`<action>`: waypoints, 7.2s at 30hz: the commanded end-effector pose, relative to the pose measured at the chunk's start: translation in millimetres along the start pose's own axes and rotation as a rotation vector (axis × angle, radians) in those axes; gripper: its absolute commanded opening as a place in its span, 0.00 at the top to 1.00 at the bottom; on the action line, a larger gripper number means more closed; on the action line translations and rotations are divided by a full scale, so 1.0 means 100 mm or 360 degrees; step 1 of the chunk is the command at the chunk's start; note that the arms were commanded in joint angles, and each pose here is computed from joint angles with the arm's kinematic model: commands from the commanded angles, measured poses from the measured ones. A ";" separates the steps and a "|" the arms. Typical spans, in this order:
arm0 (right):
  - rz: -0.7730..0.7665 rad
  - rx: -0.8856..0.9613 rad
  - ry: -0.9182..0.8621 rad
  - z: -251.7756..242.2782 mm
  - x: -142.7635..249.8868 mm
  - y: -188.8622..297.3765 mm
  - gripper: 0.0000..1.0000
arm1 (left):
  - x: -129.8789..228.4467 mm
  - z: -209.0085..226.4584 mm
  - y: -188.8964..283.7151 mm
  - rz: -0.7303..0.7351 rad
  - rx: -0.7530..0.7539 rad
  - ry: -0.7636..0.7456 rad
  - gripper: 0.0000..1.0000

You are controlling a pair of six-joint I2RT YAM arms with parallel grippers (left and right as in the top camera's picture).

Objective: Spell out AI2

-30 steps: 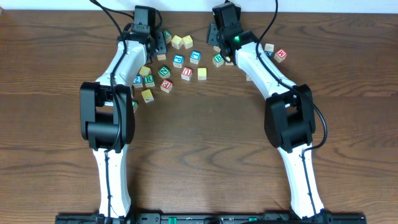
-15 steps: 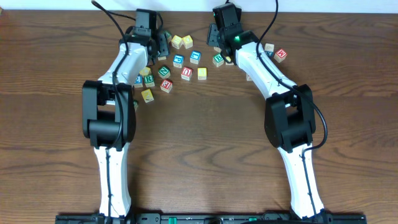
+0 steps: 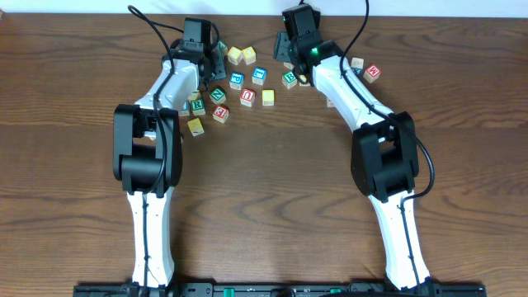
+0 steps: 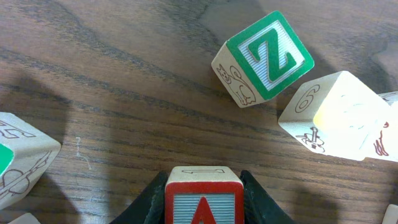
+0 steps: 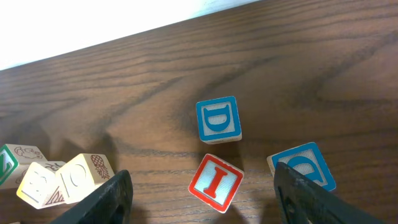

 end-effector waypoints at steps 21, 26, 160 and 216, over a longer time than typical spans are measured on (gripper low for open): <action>-0.0021 0.0030 -0.0036 -0.07 -0.06 -0.01 0.34 | 1.16 -0.10 1.44 0.0849 -0.0059 0.0078 0.78; -0.0009 0.0048 -0.0045 -0.14 -0.06 -0.02 0.33 | 1.59 -0.19 1.43 0.1007 -0.0108 -0.0006 0.78; 0.0083 0.0001 -0.0120 -0.03 0.29 -0.42 0.44 | 0.93 0.44 1.96 -0.0087 -0.0205 0.0252 0.42; -0.0032 -0.0042 0.0156 0.03 -0.21 0.12 0.76 | 0.94 0.45 1.96 -0.0080 -0.0209 0.0252 0.05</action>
Point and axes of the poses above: each gripper's point midway between its finger pads, its own y axis back along the fingers, its own z axis along the line the jaws close on, x = y × z, the point moved 1 cm from there along y, back along the fingers, and after that the axes turned 7 degrees about y, right-handed, at the moved point
